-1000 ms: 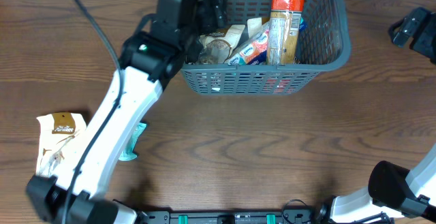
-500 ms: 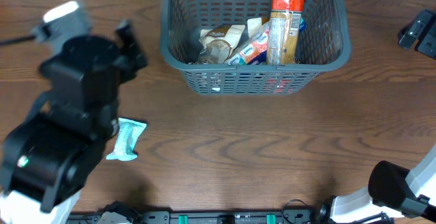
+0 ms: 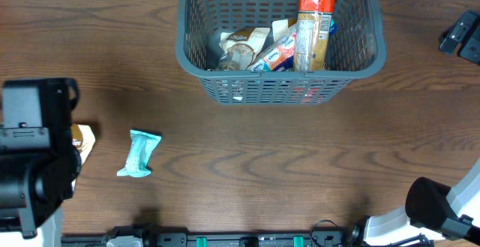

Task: Pack container
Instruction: 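Withdraw the left gripper to the second Pantree bag at lower left, then lower the left gripper and grasp the second Pantree rice bag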

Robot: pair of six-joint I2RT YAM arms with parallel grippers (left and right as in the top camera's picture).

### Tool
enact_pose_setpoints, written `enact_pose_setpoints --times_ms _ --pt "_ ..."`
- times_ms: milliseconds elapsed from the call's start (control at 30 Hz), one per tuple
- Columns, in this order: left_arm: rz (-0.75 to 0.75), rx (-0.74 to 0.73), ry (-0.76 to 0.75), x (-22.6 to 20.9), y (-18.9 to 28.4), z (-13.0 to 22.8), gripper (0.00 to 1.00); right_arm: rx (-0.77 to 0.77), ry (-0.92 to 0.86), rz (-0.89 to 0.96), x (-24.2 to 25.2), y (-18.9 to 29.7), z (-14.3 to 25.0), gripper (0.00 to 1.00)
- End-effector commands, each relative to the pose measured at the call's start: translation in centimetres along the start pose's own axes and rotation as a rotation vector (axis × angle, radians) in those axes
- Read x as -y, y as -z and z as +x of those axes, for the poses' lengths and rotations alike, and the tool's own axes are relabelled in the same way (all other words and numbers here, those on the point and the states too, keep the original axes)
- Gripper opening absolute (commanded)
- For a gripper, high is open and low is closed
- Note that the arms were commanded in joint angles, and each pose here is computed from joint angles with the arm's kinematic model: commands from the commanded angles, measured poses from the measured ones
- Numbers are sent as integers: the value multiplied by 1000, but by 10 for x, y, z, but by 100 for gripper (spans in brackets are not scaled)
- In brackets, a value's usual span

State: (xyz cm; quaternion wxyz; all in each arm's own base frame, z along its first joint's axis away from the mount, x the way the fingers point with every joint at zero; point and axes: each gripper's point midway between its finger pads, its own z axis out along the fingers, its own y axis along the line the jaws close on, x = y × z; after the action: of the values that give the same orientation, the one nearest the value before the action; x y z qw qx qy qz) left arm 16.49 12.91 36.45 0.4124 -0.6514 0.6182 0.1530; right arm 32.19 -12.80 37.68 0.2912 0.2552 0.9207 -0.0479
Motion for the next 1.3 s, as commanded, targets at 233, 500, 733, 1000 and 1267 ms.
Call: enact_pose_setpoints --times_ms 233,500,733,1000,1267 --pt "-318 -75 518 -41 -51 15 99 -5 15 16 4 -1 1 99" --pt "-534 -390 757 -35 -118 80 99 -10 16 18 4 -1 2 99" --pt "-713 -473 822 -54 -154 101 99 -9 16 17 4 -1 2 99" --pt "-750 -506 862 -68 -185 115 99 -11 16 17 4 -1 2 99" --pt "-779 -489 819 -95 -210 149 99 -12 16 18 4 -1 2 99"
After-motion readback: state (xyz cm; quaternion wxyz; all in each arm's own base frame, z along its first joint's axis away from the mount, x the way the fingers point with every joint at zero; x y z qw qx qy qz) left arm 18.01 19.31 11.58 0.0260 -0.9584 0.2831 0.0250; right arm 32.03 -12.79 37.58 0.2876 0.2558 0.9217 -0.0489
